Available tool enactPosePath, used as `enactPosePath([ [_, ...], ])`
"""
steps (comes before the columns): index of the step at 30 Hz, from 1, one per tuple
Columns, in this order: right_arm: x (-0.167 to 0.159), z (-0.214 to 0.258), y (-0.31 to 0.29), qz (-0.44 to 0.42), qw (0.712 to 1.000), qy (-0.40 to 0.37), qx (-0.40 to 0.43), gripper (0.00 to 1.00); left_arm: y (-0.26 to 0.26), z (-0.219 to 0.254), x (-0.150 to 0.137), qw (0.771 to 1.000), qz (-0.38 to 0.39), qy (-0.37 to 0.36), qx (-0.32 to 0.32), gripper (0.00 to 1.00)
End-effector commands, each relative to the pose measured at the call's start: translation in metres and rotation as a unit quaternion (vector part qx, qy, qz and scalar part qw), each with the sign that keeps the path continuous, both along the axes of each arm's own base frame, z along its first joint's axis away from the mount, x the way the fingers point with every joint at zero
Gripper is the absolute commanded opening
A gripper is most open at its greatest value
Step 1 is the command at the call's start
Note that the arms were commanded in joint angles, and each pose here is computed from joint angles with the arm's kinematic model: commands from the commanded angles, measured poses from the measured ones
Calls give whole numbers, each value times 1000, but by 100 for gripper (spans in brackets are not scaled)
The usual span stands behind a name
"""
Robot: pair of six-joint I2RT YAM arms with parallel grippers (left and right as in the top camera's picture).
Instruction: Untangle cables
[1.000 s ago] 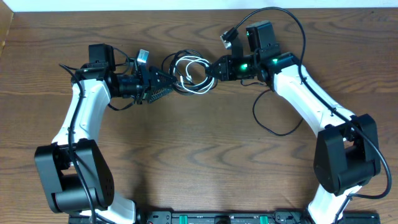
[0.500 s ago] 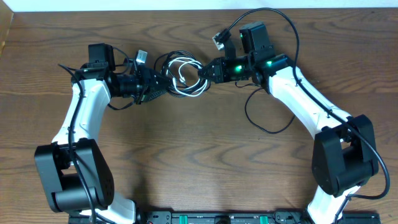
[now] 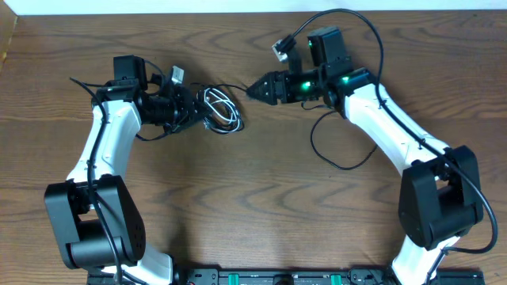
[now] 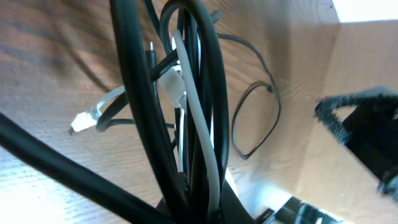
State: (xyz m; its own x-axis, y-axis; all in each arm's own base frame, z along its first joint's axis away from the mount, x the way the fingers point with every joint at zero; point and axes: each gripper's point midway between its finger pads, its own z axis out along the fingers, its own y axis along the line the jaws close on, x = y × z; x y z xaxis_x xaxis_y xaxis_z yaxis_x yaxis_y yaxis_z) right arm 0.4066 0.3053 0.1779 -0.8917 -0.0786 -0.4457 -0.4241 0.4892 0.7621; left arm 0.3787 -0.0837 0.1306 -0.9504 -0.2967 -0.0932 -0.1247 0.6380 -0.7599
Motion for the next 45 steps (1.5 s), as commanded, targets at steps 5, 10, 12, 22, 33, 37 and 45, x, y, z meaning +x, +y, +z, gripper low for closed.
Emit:
enactPosePath([
  [5,7,4,-13,-13,1000,2,-2,64,-22,32,-4,976,-136,-162,-56,8],
  [10,-13,-8,-10,-3,998,52,-19,57,-27,36,-6,963,-168,-204,-58,8],
  [12,-29,-14,-2,0,995,96,-27,54,-30,36,-7,962,-173,-205,-58,8],
  [22,-59,-14,57,-38,984,174,-30,45,-47,37,-9,955,-197,-216,-60,8],
  [33,-42,-19,51,-63,989,121,-54,18,-48,38,-9,954,-197,-217,-64,8],
  [37,-43,-22,49,-7,996,39,-75,13,-49,41,-10,954,-196,-216,-73,8],
  [45,-35,21,31,84,995,-4,46,1,-36,21,-3,969,-170,-177,-12,8],
])
